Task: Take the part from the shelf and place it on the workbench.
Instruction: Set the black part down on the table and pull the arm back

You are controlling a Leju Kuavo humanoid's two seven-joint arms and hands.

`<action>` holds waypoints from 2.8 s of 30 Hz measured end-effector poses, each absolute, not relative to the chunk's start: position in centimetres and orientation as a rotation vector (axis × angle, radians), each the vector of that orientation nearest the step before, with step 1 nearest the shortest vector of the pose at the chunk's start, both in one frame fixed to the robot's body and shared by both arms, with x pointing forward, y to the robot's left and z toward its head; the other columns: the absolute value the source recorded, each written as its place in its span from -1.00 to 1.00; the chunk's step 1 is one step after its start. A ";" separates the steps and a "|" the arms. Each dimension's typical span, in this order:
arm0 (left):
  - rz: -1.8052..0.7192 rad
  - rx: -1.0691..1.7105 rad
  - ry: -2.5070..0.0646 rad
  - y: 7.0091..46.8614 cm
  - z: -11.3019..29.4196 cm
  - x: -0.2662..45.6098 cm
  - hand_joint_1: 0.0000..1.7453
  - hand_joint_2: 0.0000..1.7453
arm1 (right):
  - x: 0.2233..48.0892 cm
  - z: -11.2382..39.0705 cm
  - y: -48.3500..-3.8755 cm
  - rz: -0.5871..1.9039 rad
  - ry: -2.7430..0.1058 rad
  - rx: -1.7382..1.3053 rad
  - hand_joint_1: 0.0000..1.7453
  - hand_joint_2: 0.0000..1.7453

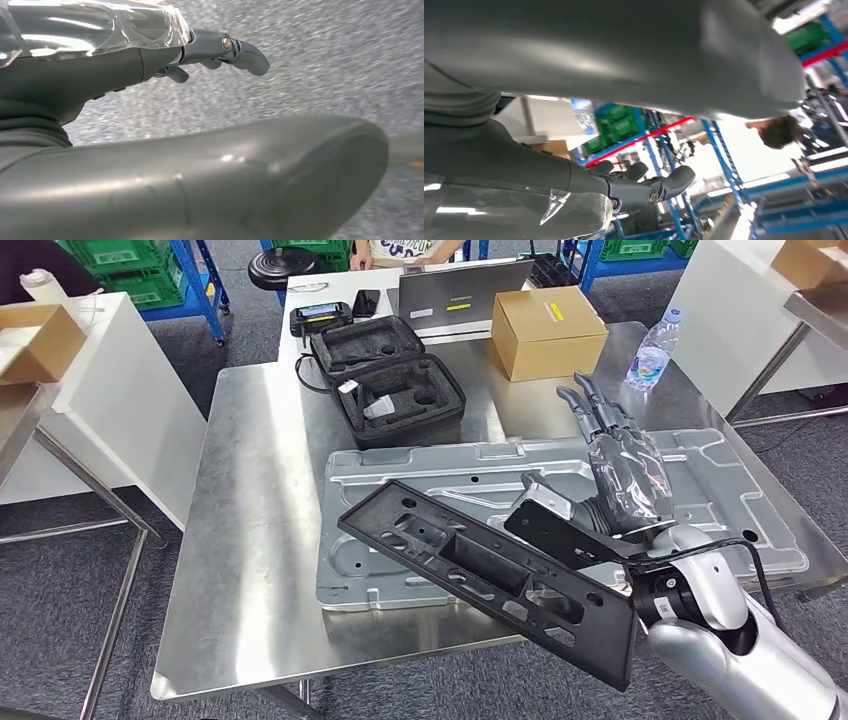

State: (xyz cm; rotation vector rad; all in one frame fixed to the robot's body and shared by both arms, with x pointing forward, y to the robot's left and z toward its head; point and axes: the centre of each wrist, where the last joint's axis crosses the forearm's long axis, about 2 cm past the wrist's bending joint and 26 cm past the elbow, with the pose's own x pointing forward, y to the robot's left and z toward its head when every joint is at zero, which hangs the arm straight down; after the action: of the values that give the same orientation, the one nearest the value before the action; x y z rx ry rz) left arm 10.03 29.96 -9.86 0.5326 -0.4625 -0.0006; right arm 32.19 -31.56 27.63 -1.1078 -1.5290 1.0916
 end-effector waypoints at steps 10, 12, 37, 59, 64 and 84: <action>0.020 0.590 -0.350 31.3 -10.1 8.4 -1.00 -1.00 | 32.2 29.8 -27.8 1.135 -1.666 -1.055 -1.00 -1.00; 0.032 0.607 -0.349 31.8 -10.1 8.3 -1.00 -1.00 | 32.2 29.9 -27.3 1.145 -1.682 -1.046 -1.00 -1.00; 0.139 0.629 -0.359 32.5 -10.2 7.8 -1.00 -1.00 | 32.5 31.9 -25.3 1.018 -1.775 -0.704 -1.00 -1.00; 0.184 0.610 -0.379 31.5 -10.3 7.6 -1.00 -1.00 | 33.8 33.7 -29.4 0.328 -1.740 0.220 -1.00 -1.00; 0.184 0.604 -0.381 31.3 -10.3 7.3 -1.00 -1.00 | 33.9 33.1 -31.1 0.227 -1.719 0.299 -1.00 -1.00; 0.208 0.606 -0.372 31.1 -10.3 7.5 -1.00 -1.00 | 33.3 31.7 -34.9 0.344 -1.673 -0.229 -1.00 -1.00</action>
State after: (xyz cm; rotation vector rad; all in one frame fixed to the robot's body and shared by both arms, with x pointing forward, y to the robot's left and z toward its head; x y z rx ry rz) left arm 7.46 31.08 -10.30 0.6059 -0.3721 0.2075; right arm 33.34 -34.87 31.72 -0.2289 -1.6726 0.3443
